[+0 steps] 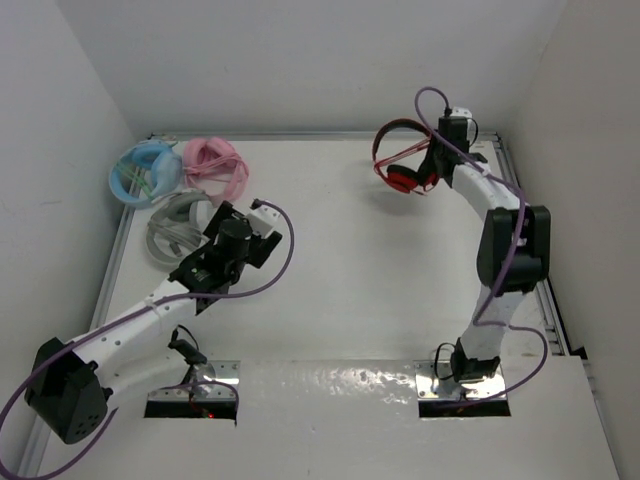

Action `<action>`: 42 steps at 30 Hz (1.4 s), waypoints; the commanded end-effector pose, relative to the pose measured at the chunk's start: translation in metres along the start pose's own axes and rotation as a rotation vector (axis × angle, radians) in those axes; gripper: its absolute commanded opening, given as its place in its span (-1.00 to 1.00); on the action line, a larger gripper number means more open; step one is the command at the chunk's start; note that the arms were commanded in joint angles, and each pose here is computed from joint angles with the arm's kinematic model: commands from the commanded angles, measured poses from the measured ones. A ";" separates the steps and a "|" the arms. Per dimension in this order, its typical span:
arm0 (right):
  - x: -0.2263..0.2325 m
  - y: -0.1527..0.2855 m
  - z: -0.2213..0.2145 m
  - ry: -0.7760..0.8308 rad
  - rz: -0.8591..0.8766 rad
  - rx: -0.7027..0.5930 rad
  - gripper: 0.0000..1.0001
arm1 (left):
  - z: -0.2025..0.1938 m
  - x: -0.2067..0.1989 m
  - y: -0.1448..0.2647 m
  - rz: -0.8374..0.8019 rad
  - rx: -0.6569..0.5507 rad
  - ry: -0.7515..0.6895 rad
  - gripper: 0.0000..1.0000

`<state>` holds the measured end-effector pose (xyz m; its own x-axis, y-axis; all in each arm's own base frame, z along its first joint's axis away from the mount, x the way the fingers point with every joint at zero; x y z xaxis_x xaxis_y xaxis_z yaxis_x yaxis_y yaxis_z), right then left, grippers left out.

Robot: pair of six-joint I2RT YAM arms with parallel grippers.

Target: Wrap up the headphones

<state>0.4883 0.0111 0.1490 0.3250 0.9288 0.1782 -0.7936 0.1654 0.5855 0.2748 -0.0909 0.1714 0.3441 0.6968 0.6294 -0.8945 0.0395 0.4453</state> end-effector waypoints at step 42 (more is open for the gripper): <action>-0.139 -0.075 0.003 -0.243 -0.333 -0.114 0.98 | 0.013 0.001 -0.006 -0.012 -0.063 0.029 0.95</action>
<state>0.5018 -0.1345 0.0429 0.7019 0.7043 0.1069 -0.5886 0.4888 0.6439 0.2779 -0.0971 0.1661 0.3675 0.6982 0.6145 -0.8930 0.0802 0.4429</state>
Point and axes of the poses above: each gripper's point midway between its finger pads, its own y axis back along the fingers, its own x axis along the line the jaws close on, z = x × y, the point moved 3 cm from there along y, back along the fingers, and after that the axes turned 11 degrees about -y, right-handed, at the moved point
